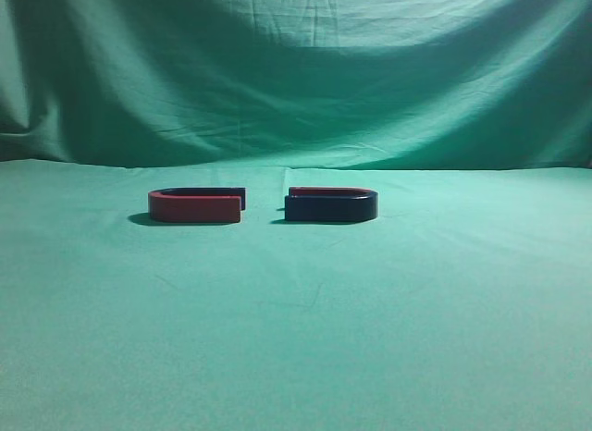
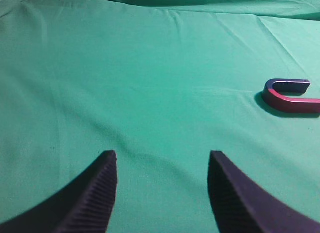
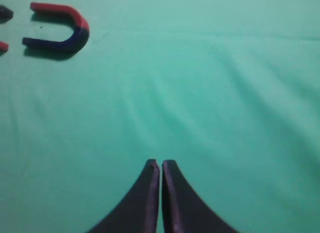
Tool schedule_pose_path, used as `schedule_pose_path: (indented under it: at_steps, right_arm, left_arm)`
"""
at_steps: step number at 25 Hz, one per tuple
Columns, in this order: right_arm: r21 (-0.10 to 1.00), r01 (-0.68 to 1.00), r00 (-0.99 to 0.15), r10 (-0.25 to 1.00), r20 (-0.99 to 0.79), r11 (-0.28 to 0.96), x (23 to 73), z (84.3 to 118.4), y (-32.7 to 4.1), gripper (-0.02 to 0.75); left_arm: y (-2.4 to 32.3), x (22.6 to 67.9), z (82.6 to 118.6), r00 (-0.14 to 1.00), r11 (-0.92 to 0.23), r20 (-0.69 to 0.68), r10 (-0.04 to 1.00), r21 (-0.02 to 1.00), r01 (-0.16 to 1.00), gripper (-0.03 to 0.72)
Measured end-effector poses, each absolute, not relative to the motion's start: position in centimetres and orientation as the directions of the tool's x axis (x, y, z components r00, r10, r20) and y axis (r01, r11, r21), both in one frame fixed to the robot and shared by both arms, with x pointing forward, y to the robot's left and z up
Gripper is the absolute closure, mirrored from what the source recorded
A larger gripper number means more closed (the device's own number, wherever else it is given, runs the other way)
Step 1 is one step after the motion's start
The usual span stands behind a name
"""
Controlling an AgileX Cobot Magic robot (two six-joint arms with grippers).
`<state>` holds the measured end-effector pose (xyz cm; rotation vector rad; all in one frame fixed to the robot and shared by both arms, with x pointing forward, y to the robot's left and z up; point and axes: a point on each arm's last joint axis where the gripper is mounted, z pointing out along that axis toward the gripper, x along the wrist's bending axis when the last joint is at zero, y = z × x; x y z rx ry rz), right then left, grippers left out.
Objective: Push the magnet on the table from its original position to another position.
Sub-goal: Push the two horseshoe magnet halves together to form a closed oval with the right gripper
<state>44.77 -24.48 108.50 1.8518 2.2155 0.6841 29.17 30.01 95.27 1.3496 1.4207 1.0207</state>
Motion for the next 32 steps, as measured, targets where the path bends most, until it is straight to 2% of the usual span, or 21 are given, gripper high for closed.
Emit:
schedule_pose_path:
  at_steps: [6,17,32]
  right_arm:
    - [0.361,0.899,-0.321,0.933,0.163,0.247,49.5,106.0,-19.7,0.738]
    - [0.19,0.951,-0.277,0.943,0.183,0.243,59.1,99.2,-13.7,0.738]
    - [0.142,0.954,-0.285,0.947,0.148,0.265,63.0,94.1,-11.6,0.738]
  left_arm:
    - [30.0,29.2,95.3,-0.001,0.064,-0.066,0.998,0.965,0.256,0.316]
    - [30.0,29.2,95.3,-0.001,0.064,-0.066,0.998,0.965,0.256,0.316]
    - [30.0,29.2,95.3,-0.001,0.064,-0.066,0.998,0.965,0.256,0.316]
